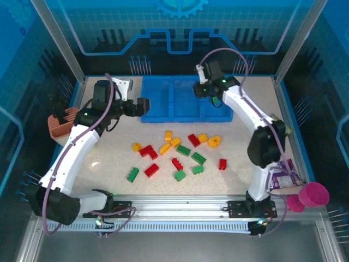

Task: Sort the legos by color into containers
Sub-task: Place the lego in the container.

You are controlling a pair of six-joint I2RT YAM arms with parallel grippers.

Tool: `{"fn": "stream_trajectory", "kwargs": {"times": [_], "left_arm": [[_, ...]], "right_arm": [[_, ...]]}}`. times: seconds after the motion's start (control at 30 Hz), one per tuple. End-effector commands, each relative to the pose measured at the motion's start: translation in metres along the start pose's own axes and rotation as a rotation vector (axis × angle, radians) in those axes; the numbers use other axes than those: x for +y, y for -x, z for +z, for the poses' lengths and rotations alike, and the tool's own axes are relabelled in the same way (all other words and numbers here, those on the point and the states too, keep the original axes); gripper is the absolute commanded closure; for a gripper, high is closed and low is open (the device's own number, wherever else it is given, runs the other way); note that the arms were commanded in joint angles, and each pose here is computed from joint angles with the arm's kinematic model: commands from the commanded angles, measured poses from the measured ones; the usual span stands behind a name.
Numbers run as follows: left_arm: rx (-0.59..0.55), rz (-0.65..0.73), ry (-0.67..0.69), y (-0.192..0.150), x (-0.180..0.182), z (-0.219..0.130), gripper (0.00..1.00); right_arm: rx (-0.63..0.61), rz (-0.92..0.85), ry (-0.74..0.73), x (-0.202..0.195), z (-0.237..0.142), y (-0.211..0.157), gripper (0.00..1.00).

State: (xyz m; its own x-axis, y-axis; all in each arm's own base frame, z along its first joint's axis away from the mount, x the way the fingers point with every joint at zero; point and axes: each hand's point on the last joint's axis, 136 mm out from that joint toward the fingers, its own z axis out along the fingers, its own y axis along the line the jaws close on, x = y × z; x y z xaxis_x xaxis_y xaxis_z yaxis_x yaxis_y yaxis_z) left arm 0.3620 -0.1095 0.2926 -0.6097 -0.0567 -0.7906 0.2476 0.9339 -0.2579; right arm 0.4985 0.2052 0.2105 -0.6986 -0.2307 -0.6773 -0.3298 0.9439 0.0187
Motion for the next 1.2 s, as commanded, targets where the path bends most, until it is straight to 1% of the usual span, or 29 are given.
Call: {"fn": "stream_trajectory", "kwargs": {"times": [0.0,0.1,0.27,0.37,0.5,0.7,0.8,0.87,1.0,1.07,1.17], "left_arm": [[-0.006,0.034,0.014,0.002,-0.001,-0.011,0.0],[0.0,0.048,0.042,0.0,0.003,-0.012,0.0],[0.003,0.053,0.042,0.002,0.003,-0.011,0.01],[0.009,0.052,0.038,0.002,0.002,-0.012,0.0],[0.014,0.062,0.053,0.001,0.004,-0.015,0.0],[0.019,0.061,0.063,-0.002,0.006,-0.019,0.01],[0.023,0.06,0.066,-0.003,0.006,-0.02,0.01],[0.023,0.059,0.068,-0.004,0.006,-0.02,0.01],[0.015,0.061,0.072,-0.001,0.007,-0.021,0.01],[0.012,0.06,0.067,0.001,0.006,-0.021,0.01],[0.004,0.056,0.055,0.003,0.003,-0.023,0.01]], "right_arm": [[0.03,-0.086,0.059,0.025,0.026,0.002,0.73],[0.048,-0.115,0.072,0.036,0.051,0.003,0.73],[0.105,-0.176,0.028,0.044,0.096,-0.006,0.72],[0.131,-0.216,-0.018,0.045,0.115,-0.011,0.72],[0.143,-0.223,-0.042,0.042,0.133,-0.014,0.72],[0.16,-0.197,-0.022,0.039,0.152,-0.022,0.68],[0.158,-0.186,-0.021,0.038,0.154,-0.022,0.65],[0.149,-0.182,-0.019,0.038,0.152,-0.019,0.6],[0.12,-0.178,-0.018,0.038,0.139,-0.008,0.52],[0.105,-0.177,-0.012,0.039,0.129,-0.002,0.47],[0.08,-0.178,-0.01,0.04,0.113,0.006,0.49]]}}
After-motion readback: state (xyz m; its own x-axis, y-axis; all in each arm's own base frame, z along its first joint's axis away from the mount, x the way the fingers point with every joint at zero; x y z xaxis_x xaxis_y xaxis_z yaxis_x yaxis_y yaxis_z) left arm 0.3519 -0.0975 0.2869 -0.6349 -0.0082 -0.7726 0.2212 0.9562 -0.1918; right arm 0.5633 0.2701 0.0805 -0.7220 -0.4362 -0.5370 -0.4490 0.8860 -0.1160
